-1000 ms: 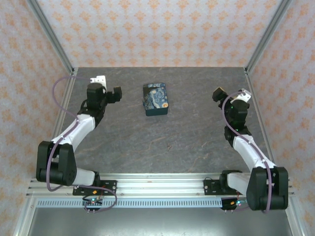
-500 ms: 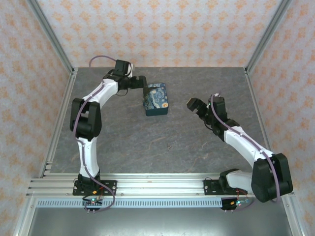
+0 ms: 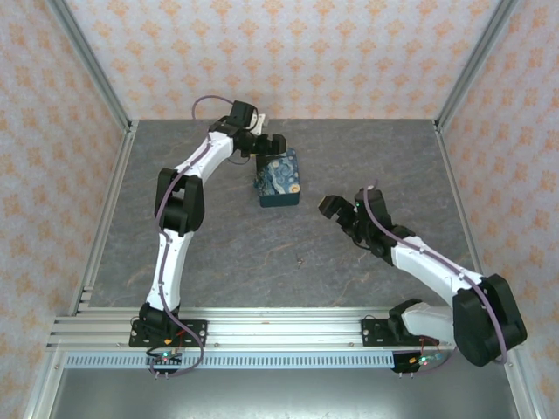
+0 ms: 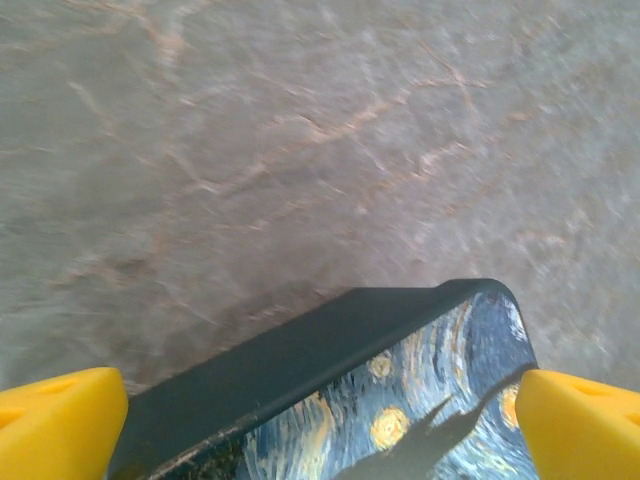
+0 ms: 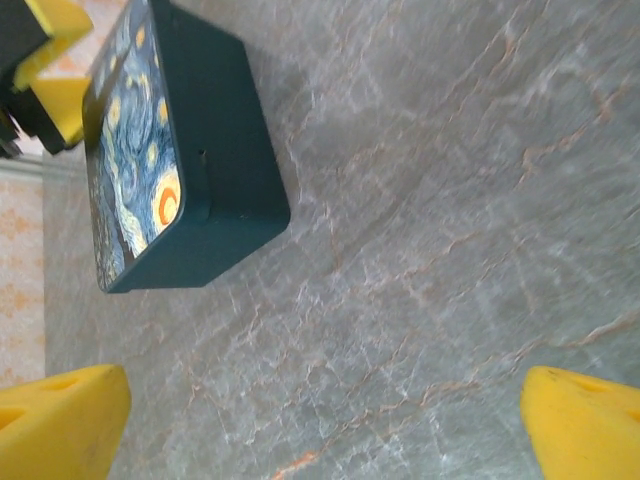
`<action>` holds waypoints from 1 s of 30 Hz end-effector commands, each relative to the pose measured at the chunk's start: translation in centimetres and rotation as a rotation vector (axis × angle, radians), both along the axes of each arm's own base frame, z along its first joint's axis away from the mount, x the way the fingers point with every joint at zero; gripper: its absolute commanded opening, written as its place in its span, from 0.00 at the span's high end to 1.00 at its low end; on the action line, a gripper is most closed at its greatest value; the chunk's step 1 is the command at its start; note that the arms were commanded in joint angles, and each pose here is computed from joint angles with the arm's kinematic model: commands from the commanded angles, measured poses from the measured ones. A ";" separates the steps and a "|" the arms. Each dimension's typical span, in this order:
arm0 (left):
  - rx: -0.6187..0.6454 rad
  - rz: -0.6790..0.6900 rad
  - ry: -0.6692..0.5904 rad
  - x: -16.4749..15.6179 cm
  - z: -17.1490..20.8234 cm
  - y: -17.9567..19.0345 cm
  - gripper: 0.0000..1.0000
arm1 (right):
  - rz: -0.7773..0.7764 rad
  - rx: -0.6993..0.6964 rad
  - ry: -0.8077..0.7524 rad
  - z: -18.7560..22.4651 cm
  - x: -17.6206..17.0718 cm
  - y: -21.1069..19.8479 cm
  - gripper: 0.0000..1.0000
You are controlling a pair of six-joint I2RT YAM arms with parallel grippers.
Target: Unlock the padlock with the key
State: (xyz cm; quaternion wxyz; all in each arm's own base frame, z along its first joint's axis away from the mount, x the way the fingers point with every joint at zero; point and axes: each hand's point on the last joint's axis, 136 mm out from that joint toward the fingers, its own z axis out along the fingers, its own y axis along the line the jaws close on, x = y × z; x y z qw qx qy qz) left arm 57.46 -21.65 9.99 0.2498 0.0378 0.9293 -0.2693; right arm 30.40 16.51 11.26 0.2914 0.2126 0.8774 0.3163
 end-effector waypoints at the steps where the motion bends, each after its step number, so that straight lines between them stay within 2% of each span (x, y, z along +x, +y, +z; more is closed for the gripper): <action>1: -0.050 -0.070 0.054 -1.8 0.5 -1.2 0.00 | 0.010 0.039 0.016 -0.7 -0.1 1.8 0.00; 14: -0.167 -0.093 0.063 -8.1 0.9 -1.2 0.00 | 0.083 0.164 -0.002 -0.3 0.3 8.4 0.00; 18: -0.203 -0.083 0.034 -9.1 2.1 -1.1 0.00 | 0.074 0.190 -0.006 -0.3 1.2 9.4 0.01; 23: -0.153 -0.009 -0.022 -7.5 3.8 0.1 0.00 | 0.067 0.210 -0.010 0.3 2.4 10.4 0.01; 30: -0.171 -0.007 -0.041 -3.0 5.2 -1.0 0.00 | 0.041 0.250 0.000 0.4 3.7 11.3 0.01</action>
